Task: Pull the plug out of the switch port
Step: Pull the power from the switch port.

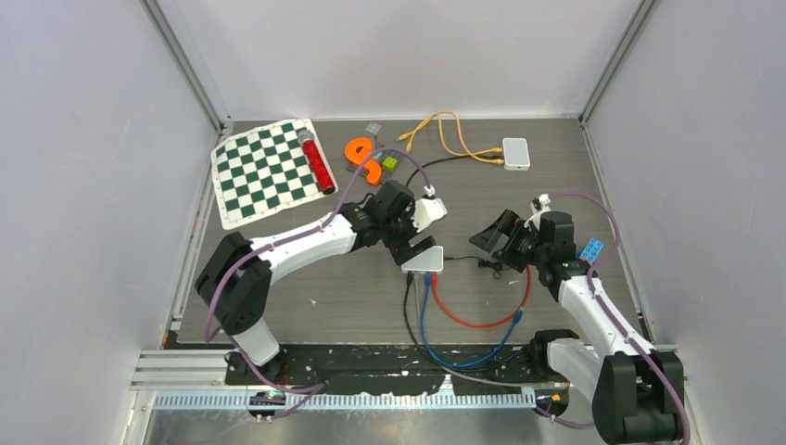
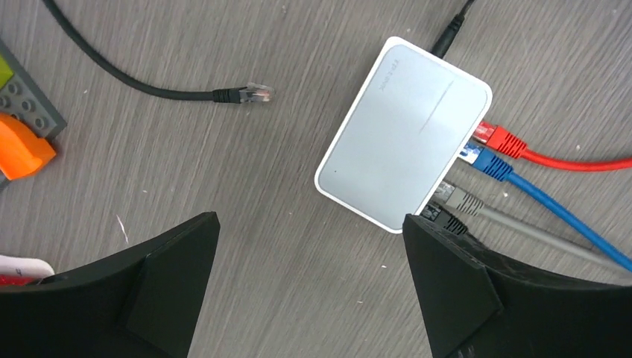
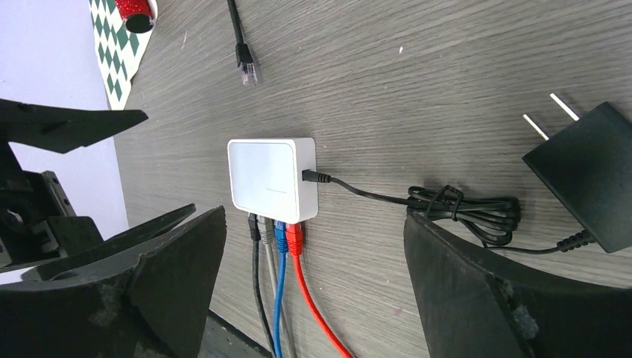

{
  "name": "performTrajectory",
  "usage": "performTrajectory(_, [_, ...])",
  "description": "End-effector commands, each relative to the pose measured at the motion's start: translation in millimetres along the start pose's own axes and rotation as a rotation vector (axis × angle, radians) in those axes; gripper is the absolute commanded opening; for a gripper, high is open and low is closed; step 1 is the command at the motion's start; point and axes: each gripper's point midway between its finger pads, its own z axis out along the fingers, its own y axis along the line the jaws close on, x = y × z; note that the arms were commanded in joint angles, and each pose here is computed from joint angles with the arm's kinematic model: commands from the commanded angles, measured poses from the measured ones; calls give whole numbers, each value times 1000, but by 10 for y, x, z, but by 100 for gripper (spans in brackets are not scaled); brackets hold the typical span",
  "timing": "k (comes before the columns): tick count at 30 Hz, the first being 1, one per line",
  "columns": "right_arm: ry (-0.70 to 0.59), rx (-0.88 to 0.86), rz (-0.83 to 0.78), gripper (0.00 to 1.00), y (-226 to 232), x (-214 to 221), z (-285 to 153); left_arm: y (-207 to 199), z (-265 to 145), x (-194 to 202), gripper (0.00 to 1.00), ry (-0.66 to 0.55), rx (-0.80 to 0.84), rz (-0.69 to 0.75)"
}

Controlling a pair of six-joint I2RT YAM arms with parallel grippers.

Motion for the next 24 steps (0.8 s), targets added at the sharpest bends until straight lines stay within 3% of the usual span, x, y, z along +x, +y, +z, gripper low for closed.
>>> performTrajectory(1, [-34, -18, -54, 95, 121, -160, -45, -37, 58, -85, 100, -4, 79, 191])
performTrajectory(9, [25, -3, -23, 96, 65, -98, 48, -203, 253, -89, 100, 10, 189, 296])
performTrajectory(24, [69, 16, -4, 99, -24, -9, 108, -415, 447, 132, 97, 102, 284, 333])
